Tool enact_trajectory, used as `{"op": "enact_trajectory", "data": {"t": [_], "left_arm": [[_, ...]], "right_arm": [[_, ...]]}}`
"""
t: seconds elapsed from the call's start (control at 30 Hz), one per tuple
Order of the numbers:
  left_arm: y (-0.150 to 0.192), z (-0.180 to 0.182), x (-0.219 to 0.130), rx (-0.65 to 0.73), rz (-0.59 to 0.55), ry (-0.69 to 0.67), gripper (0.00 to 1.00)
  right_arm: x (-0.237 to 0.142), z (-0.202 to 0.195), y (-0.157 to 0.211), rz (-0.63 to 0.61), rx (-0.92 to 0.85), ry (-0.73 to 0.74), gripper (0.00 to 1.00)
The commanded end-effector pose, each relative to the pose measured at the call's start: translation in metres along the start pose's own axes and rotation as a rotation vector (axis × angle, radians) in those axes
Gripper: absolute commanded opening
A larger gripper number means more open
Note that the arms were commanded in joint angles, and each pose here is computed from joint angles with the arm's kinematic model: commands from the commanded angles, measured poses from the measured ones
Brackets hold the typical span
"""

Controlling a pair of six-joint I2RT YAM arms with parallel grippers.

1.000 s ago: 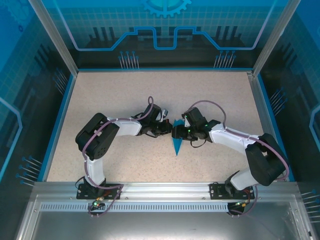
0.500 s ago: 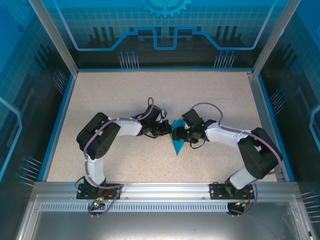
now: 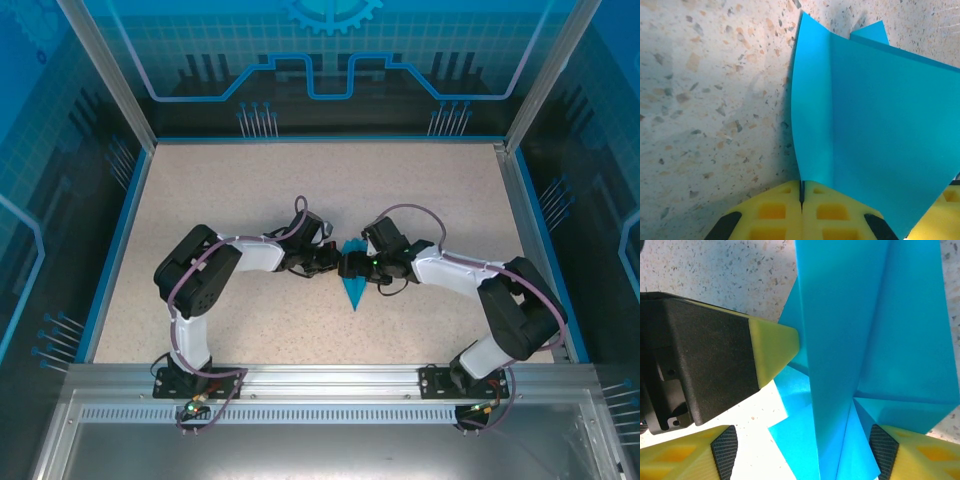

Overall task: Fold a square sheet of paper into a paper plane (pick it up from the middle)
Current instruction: Move the paper plane to the center of the table.

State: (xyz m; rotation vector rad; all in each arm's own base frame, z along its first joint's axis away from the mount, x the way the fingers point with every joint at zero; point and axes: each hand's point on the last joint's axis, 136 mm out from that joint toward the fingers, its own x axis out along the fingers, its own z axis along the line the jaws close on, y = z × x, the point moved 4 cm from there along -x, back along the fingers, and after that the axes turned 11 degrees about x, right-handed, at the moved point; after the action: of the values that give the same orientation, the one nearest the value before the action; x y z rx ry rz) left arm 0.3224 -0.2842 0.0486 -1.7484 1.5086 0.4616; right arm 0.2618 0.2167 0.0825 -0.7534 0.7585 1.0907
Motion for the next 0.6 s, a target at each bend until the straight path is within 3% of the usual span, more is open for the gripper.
{"op": "enact_trajectory", "data": {"t": [0.0,0.33,0.57], "left_arm": [[0.003,0.011,0.003,-0.034,0.013,-0.033,0.00],[0.003,0.010,0.003,-0.036,0.014,-0.030,0.00],[0.003,0.008,0.002,-0.033,0.015,-0.019,0.00]], "right_arm": [[0.000,-0.004,0.017,0.051,0.050,0.014,0.71],[0.004,0.003,0.024,0.076,0.092,0.000,0.65],[0.016,-0.003,0.028,0.068,0.063,0.125,0.65]]}}
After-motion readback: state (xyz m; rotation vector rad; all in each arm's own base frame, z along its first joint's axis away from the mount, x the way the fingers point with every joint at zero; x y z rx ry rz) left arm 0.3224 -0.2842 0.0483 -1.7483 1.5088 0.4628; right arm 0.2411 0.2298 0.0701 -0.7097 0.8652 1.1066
